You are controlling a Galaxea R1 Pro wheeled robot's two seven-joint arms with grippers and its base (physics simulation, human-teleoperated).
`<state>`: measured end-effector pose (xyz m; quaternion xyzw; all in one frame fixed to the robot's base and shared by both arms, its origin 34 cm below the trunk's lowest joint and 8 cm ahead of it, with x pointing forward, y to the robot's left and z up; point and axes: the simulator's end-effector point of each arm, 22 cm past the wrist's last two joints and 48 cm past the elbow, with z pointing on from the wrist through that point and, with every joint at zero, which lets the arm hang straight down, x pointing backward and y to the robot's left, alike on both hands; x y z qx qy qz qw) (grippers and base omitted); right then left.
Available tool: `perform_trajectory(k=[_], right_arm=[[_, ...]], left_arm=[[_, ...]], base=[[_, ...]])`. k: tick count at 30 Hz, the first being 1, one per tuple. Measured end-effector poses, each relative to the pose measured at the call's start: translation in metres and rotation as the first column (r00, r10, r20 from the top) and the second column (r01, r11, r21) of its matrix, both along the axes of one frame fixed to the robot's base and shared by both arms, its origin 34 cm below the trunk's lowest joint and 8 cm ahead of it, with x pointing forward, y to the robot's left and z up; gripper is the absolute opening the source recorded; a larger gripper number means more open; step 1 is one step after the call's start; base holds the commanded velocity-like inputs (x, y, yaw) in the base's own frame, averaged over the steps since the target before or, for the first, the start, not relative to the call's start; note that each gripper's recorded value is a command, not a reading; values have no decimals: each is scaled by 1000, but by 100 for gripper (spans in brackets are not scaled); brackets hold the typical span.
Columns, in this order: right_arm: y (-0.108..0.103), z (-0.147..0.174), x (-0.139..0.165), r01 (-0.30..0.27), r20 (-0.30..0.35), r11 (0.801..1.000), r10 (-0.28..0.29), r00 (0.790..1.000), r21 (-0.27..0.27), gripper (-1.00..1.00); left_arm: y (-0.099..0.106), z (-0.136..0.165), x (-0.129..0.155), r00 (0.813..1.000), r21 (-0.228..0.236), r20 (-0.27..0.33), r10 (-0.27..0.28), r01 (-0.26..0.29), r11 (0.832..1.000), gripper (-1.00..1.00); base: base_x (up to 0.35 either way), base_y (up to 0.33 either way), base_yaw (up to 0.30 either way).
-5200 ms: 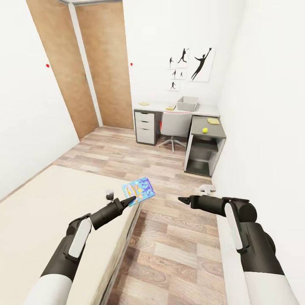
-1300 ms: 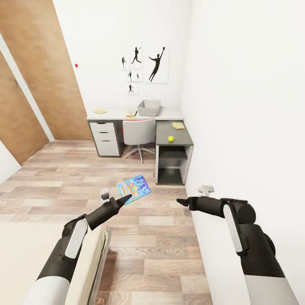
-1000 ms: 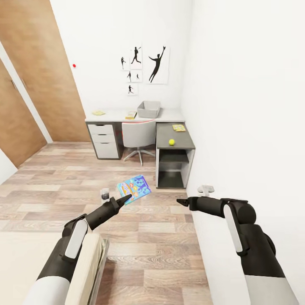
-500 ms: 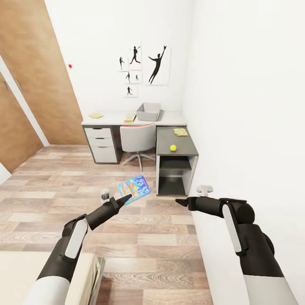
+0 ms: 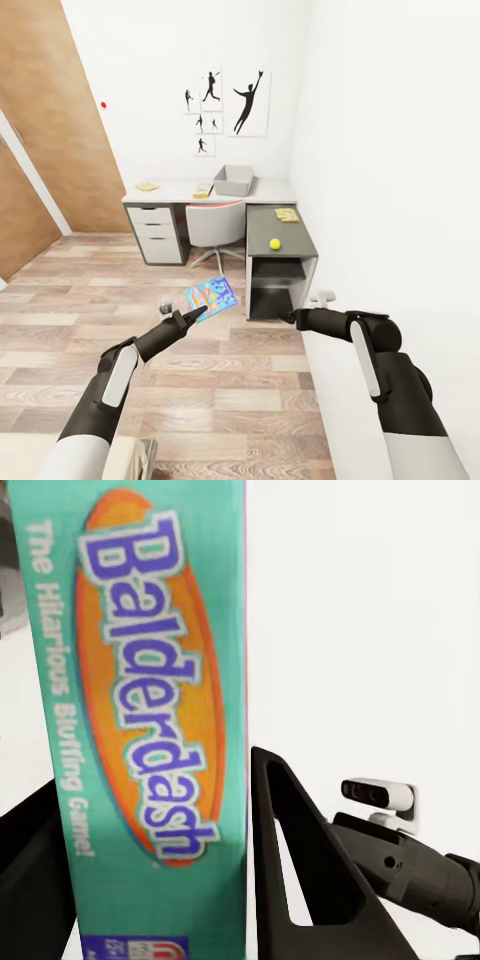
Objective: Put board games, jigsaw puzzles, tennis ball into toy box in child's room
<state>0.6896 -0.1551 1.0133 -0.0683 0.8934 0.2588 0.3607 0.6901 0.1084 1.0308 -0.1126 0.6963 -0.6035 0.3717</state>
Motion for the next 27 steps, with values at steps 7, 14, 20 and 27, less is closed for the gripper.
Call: perform_trajectory(k=[7, 14, 20, 27], right_arm=[[0, 2, 0, 0, 4, 1000, 0, 1000, 0, 100], [0, 2, 0, 1, 5, 1000, -1, 1000, 0, 100], [0, 2, 0, 1, 5, 1000, -1, 1000, -1, 100], [-1, 4, 1, 1, 12, 1000, -1, 1000, -3, 100]], left_arm=[[0, 0, 0, 1000, 0, -1, 0, 0, 1000, -100], [0, 0, 0, 1000, 0, -1, 1, -1, 1000, -100], [0, 0, 0, 1000, 0, -1, 0, 0, 1000, -100], [0, 0, 0, 1000, 0, -1, 0, 0, 1000, -100]], base=[[333, 0, 0], [333, 0, 0], [333, 0, 0], [333, 0, 0]])
